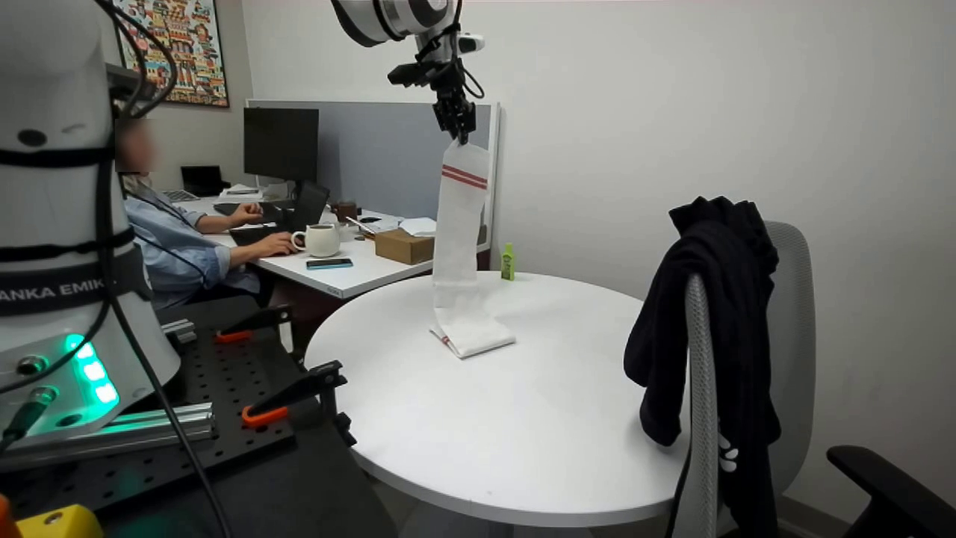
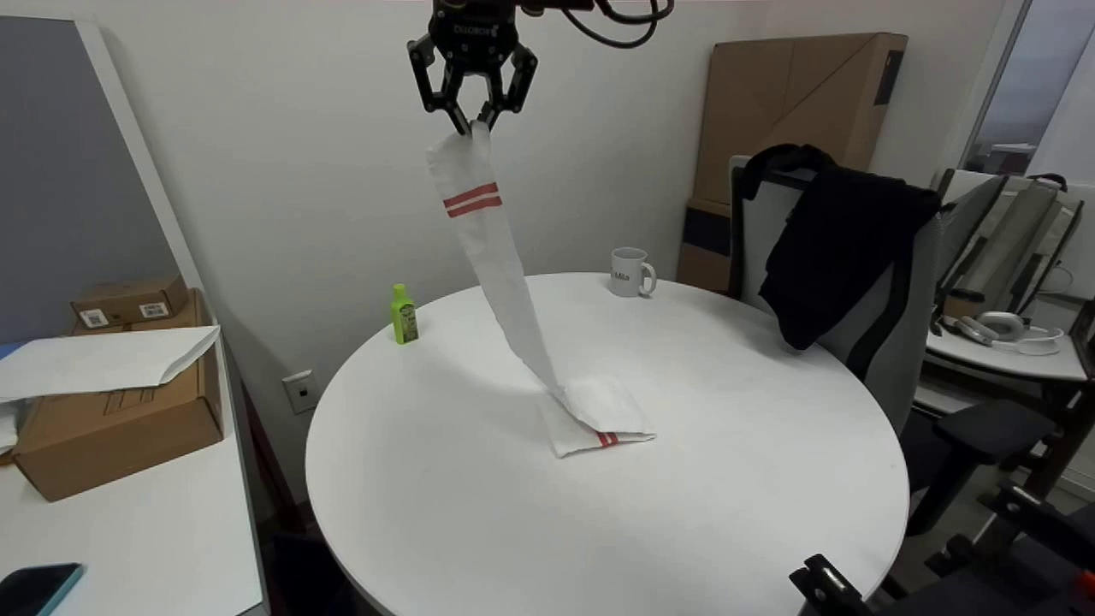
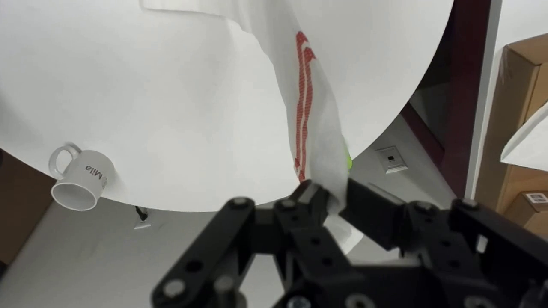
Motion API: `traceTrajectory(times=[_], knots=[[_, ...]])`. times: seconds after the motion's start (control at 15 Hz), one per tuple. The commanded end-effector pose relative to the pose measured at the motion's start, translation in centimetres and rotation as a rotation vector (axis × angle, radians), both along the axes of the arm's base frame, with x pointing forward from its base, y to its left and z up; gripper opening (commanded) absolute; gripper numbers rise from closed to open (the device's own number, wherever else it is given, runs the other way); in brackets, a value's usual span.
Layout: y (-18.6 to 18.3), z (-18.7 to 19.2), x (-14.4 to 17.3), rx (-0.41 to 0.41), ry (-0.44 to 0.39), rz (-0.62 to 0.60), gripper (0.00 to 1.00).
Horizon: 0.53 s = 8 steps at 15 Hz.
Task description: Fold the white towel in a zigzag pattern
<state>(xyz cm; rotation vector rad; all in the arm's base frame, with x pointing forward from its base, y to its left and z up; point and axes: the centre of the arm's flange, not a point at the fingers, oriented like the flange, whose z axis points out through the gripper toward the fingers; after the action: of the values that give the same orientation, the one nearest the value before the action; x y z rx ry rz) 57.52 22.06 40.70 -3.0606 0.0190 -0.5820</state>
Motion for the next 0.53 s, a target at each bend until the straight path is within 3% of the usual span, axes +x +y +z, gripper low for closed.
traceTrajectory(times=[0.0, 0.47], knots=[[-1.0, -1.6, 0.6, 0.022, -0.003, -0.056, 0.03], [-5.7, -8.4, -0.2, 0.011, 0.056, -0.123, 0.03]])
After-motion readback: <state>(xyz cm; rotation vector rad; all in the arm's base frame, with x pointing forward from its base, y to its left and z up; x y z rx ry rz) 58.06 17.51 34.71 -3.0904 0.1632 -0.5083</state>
